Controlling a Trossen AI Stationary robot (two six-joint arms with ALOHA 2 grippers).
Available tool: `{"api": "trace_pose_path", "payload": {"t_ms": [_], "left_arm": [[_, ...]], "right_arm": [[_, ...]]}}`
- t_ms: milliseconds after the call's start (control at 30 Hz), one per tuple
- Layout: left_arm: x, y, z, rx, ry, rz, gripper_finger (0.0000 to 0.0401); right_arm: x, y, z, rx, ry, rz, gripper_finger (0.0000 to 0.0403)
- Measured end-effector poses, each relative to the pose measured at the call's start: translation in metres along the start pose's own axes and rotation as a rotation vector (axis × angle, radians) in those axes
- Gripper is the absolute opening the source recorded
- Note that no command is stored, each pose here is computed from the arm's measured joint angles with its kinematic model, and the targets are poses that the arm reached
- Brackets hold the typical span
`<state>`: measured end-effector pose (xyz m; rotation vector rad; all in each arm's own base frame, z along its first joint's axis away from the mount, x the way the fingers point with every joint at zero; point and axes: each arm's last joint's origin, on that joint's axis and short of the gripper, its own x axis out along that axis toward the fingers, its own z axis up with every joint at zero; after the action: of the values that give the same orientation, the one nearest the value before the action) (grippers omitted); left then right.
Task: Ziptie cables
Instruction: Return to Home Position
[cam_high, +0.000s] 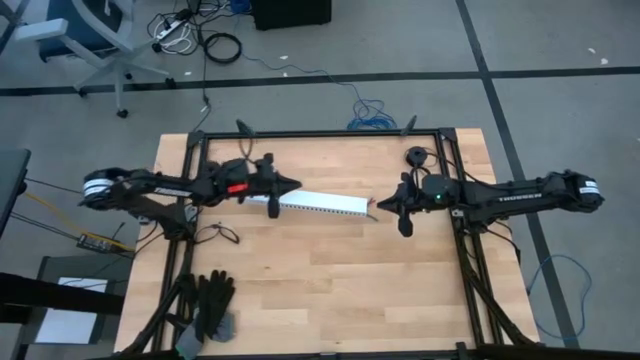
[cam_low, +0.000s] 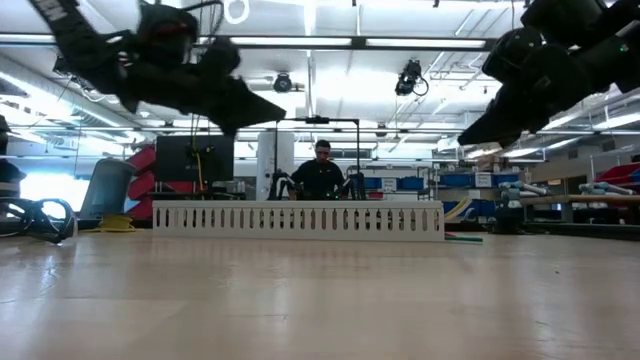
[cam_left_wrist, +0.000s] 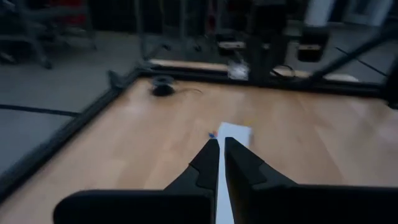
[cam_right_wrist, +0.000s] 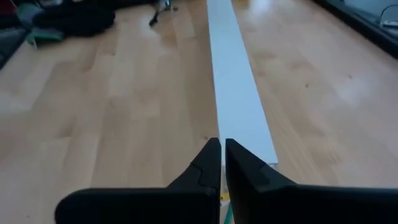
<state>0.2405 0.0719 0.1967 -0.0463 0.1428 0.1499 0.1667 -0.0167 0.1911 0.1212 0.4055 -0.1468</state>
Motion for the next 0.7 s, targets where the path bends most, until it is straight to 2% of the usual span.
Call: {"api": "trace_pose_path", "payload": {"t_ms": [200,367,600,700], "left_arm": [[-0.040,-0.003,-0.009,-0.017,-0.098,0.114,0.0000],[-0.059,-0.006,-0.017,-0.054,-0.121,0.136,0.0000],[-0.075,-0.007,-0.018,-0.042,-0.069,0.179,0.0000],[-0.084,-0.008,-0.016,-0.042,-0.052,0.191,0.0000]], "right_arm": [[-0.015,0.001,0.005,-0.021,-0.052,0.044,0.0002],[-0.033,-0.003,0.000,0.008,-0.024,0.016,0.0001],[-0.068,-0.009,-0.004,0.028,-0.114,-0.023,0.0000],[-0.079,-0.009,-0.002,0.031,-0.196,-0.024,0.0000]]}}
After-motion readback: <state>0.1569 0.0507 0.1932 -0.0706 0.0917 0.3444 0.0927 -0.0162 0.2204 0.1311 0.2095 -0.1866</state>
